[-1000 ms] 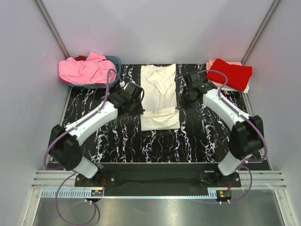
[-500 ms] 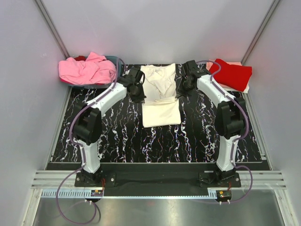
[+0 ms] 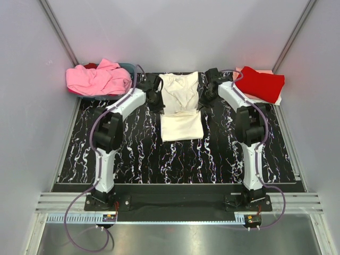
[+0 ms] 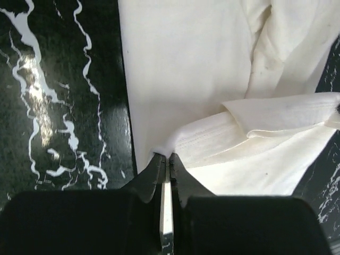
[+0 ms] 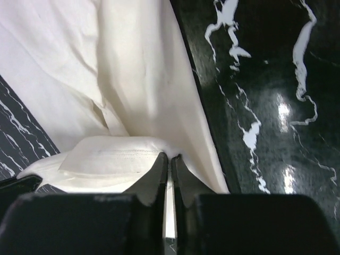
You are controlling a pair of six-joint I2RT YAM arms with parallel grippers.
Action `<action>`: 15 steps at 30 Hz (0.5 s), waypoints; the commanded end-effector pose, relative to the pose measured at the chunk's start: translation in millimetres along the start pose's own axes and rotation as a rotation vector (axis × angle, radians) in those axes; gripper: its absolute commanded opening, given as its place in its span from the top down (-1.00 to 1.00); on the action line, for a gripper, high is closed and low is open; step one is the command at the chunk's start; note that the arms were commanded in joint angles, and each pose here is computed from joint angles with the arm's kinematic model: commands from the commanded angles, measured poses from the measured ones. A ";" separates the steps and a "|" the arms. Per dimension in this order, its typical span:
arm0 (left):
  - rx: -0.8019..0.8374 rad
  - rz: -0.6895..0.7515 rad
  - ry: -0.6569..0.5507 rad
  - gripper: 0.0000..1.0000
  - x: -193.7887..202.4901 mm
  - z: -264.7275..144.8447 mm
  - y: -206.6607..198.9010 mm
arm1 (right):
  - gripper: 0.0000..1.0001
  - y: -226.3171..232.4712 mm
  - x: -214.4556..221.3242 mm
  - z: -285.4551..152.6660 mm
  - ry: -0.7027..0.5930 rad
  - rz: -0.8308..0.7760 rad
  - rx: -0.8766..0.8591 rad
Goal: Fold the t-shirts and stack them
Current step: Fold the tshirt
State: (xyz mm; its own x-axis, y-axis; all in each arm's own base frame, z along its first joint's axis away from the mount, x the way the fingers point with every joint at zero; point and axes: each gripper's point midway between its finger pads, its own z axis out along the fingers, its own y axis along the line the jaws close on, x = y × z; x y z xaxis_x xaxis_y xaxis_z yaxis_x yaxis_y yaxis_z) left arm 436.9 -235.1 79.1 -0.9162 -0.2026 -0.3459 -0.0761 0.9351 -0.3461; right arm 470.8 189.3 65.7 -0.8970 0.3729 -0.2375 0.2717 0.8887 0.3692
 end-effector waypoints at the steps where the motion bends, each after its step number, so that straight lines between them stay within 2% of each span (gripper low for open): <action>1: 0.043 0.004 -0.005 0.82 -24.5 14.1 -5.5 | 0.69 7.0 -23.0 4.3 -0.013 -0.009 -0.039; 3: -0.003 -0.026 0.051 0.72 -22.6 36.0 7.8 | 0.51 12.8 -46.5 10.2 -0.028 0.003 -0.076; 4: 0.026 -0.035 0.009 0.51 -47.8 29.5 0.0 | 0.11 21.7 -54.3 9.4 -0.020 0.005 -0.123; 5: 0.010 -0.052 0.029 0.39 -50.0 29.5 4.0 | -0.08 41.4 -81.2 -17.2 -0.078 -0.004 -0.179; 6: 0.000 -0.078 0.039 0.20 -54.5 39.0 9.0 | -0.28 37.2 -84.5 0.4 -0.051 0.006 -0.177; 7: 0.034 -0.093 -0.019 0.06 -81.6 25.0 3.2 | -0.52 34.3 -99.3 -6.9 -0.076 0.019 -0.188; 8: 0.060 -0.105 -0.026 -0.13 -89.4 19.8 0.4 | -0.59 34.8 -104.3 -15.4 -0.077 0.042 -0.199; 9: 0.082 -0.127 -0.059 -0.21 -101.4 6.6 -3.3 | -0.62 46.2 -120.1 -36.2 -0.131 0.035 -0.260; 10: 0.087 -0.145 -0.087 -0.26 -111.8 -4.4 1.3 | -0.66 49.7 -123.6 -48.1 -0.128 0.037 -0.309; 11: 0.092 -0.154 -0.112 -0.29 -117.4 -14.4 2.2 | -0.67 60.2 -133.8 -58.4 -0.178 0.013 -0.355; 12: 0.128 -0.147 -0.187 -0.29 -131.8 -44.5 -7.7 | -0.67 57.5 -121.7 -71.4 -0.162 0.008 -0.352; 13: 0.108 -0.155 -0.177 -0.29 -122.8 -42.8 -0.1 | -0.67 59.5 -115.6 -77.8 -0.164 -0.011 -0.374; 14: 0.120 -0.143 -0.220 -0.29 -127.1 -51.6 -3.2 | -0.68 45.3 -98.7 -57.4 -0.133 -0.002 -0.354; 15: 0.149 -0.125 -0.264 -0.29 -126.6 -78.9 -13.6 | -0.69 49.7 -95.9 -88.0 -0.176 -0.023 -0.376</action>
State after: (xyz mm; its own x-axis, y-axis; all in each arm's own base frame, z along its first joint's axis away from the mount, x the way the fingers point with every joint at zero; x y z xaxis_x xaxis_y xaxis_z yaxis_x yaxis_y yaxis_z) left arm 530.5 -190.0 87.2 -0.8593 -0.3771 -0.3457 -0.2201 0.8825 -0.4157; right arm 568.9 156.5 121.6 -0.8289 0.4666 -0.3085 0.2189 0.7782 0.5887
